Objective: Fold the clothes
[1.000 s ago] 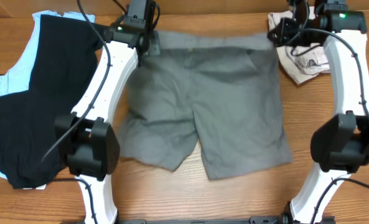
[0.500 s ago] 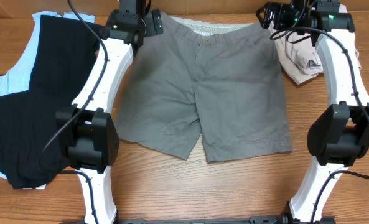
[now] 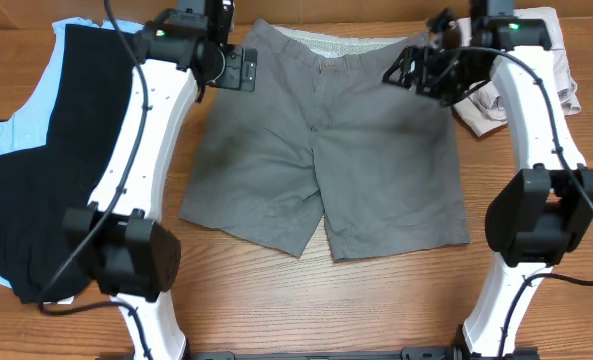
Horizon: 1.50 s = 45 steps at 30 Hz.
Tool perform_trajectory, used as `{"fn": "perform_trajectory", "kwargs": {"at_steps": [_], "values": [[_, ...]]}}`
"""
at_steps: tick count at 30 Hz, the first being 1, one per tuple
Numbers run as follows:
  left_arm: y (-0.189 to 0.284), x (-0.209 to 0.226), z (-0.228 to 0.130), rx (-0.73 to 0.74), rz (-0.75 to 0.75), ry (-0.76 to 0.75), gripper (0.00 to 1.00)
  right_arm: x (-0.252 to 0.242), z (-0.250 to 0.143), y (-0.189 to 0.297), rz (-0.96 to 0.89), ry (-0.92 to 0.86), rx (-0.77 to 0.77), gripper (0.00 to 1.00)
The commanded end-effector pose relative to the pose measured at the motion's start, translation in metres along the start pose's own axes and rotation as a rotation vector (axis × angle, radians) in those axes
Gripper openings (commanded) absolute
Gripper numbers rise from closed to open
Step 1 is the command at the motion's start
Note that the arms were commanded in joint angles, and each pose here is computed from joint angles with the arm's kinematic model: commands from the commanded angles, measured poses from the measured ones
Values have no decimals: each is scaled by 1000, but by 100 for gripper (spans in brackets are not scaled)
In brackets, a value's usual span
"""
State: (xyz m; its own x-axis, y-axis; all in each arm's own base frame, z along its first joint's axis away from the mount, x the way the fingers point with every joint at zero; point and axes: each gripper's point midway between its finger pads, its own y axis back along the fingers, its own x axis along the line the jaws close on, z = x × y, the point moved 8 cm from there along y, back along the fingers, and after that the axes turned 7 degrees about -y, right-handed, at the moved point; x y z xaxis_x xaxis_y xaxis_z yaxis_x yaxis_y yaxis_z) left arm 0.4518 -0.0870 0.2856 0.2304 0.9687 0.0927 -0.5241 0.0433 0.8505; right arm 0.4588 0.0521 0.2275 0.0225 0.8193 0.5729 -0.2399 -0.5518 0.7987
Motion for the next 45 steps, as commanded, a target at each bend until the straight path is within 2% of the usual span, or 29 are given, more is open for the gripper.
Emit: {"fn": "perform_trajectory", "kwargs": {"at_steps": [1,3,6,13,17,22,30,31,33,34,35,36,39,41,45], "values": [[26,-1,8,-66,-10,-123,100,30,-12,-9,-48,71,33,79],[16,-2,9,-56,-9,-193,100,43,-21,-20,-92,98,60,75],[-11,-1,11,-38,-8,-259,100,53,-27,-30,-170,90,58,75],[-112,10,20,-79,-21,-258,100,50,-26,-30,-220,56,36,77],[-177,12,14,-94,-26,-281,100,41,-24,-26,-263,40,29,77],[-215,10,-2,-57,-33,-278,100,37,-25,-25,-308,38,28,77],[-250,11,-23,-4,-45,-260,100,37,-25,-25,-313,39,24,78],[-251,10,-24,2,-50,-259,96,37,-25,-25,-313,39,24,77],[-256,9,-30,24,-59,-251,76,37,-25,-25,-313,39,24,77],[-256,9,-32,37,-62,-242,62,37,-25,-25,-313,39,24,77],[-256,9,-34,50,-64,-232,43,37,-25,-25,-313,39,24,77],[-256,10,-37,63,-65,-220,31,37,-25,-25,-313,39,24,78],[-255,26,-49,140,-18,-116,10,37,-25,-25,-313,38,25,77],[-253,41,-62,209,23,-17,4,37,-25,-25,-314,37,26,78],[-246,76,-92,348,54,187,4,37,-25,-25,-314,38,28,78]]}}
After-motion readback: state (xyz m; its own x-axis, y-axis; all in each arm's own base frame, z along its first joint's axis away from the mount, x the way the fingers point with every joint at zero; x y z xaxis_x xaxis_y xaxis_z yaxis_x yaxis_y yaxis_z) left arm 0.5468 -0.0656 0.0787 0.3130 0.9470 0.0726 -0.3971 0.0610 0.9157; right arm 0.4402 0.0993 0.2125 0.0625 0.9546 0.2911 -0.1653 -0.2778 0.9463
